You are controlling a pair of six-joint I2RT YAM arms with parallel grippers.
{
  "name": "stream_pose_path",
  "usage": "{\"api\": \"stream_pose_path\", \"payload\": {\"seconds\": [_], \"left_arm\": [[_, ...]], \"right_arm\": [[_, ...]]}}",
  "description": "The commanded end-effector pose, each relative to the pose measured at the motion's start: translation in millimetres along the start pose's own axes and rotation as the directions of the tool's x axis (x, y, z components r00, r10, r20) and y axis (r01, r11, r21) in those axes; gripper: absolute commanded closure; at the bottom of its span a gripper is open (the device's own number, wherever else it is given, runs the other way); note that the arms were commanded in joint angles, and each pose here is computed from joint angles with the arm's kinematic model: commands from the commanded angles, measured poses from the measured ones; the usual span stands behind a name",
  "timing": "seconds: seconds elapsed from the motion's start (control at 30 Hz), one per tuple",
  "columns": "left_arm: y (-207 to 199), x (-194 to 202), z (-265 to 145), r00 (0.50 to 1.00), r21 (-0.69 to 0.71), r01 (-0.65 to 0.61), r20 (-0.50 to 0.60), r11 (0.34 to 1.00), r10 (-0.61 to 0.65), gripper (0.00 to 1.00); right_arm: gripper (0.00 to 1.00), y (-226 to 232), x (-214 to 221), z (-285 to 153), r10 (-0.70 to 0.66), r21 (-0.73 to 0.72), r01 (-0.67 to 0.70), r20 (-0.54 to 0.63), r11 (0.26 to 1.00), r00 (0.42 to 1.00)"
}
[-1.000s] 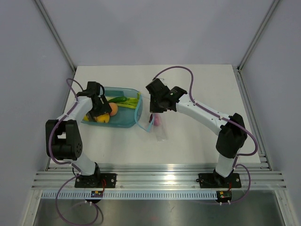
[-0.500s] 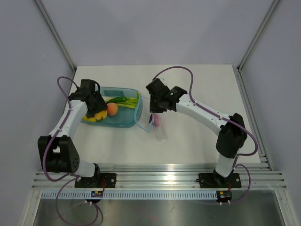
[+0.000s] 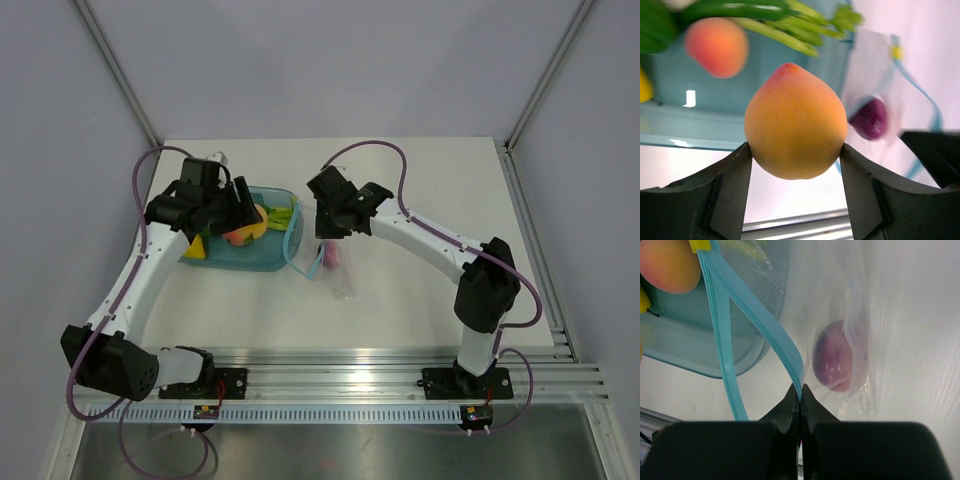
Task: Place the food in the zip-top bag and seal the zipper
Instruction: Pick up the fake fruit from the bin, then place the fake fruit in the zipper food storage bag.
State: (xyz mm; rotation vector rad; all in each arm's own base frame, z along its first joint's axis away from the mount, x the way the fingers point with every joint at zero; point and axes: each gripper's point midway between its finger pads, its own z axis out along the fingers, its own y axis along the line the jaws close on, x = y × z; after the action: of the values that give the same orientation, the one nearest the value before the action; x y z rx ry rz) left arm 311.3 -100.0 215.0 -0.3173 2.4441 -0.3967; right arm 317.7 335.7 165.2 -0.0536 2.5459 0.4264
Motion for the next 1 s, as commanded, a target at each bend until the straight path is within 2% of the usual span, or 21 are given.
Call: {"api": "stream_pose_path", "payload": {"seconds": [0.0, 0.17, 0.33, 0.37, 0.63, 0.67, 0.7, 0.73, 0.8, 0.83, 0.97], "left_arm": [[-52, -5, -35, 0.998, 0.213, -0.058, 0.038, 0.975, 0.051, 0.53], [-86, 5, -49, 0.998, 0.361, -0.068, 0.015, 0.930, 0.067, 0.54], [-102, 30, -35, 0.995, 0.449, -0.017, -0.079, 0.893, 0.058, 0.54], [-109, 31, -34, 0.995, 0.477, -0.023, -0.070, 0.878, 0.065, 0.54], [-124, 58, 0, 0.984, 0.482, 0.021, -0.165, 0.876, 0.067, 0.54], [-126, 61, 7, 0.981, 0.475, 0.021, -0.177, 0.880, 0.072, 0.51], [-126, 62, 10, 0.980, 0.467, 0.018, -0.182, 0.884, 0.076, 0.42], [-126, 64, 11, 0.979, 0.455, 0.014, -0.188, 0.890, 0.081, 0.28], [-125, 66, 14, 0.976, 0.450, 0.009, -0.198, 0.893, 0.090, 0.14], [-124, 66, 13, 0.976, 0.449, 0.006, -0.197, 0.894, 0.093, 0.04], [-123, 61, 0, 0.979, 0.447, -0.031, -0.167, 0.894, 0.117, 0.01]], "right_arm": [[1.00, 15, -19, -5, 0.031, -0.050, -0.028, 0.048, 0.998, 0.998], [1.00, 16, -19, -5, 0.029, -0.051, -0.027, 0.047, 0.998, 0.998], [1.00, 19, -20, -7, 0.039, -0.070, -0.036, 0.046, 0.997, 0.998], [1.00, 20, -20, -8, 0.040, -0.072, -0.037, 0.046, 0.997, 0.998], [1.00, 23, -23, -16, 0.049, -0.096, -0.044, 0.055, 0.994, 0.997], [1.00, 23, -23, -17, 0.049, -0.096, -0.044, 0.055, 0.994, 0.997], [1.00, 22, -23, -18, 0.051, -0.092, -0.045, 0.058, 0.995, 0.997], [1.00, 22, -24, -20, 0.051, -0.091, -0.046, 0.061, 0.995, 0.997], [1.00, 18, -25, -21, 0.049, -0.081, -0.043, 0.071, 0.996, 0.996], [1.00, 17, -26, -22, 0.049, -0.078, -0.043, 0.075, 0.996, 0.996], [1.00, 15, -26, -24, 0.048, -0.072, -0.043, 0.083, 0.997, 0.995]]}}
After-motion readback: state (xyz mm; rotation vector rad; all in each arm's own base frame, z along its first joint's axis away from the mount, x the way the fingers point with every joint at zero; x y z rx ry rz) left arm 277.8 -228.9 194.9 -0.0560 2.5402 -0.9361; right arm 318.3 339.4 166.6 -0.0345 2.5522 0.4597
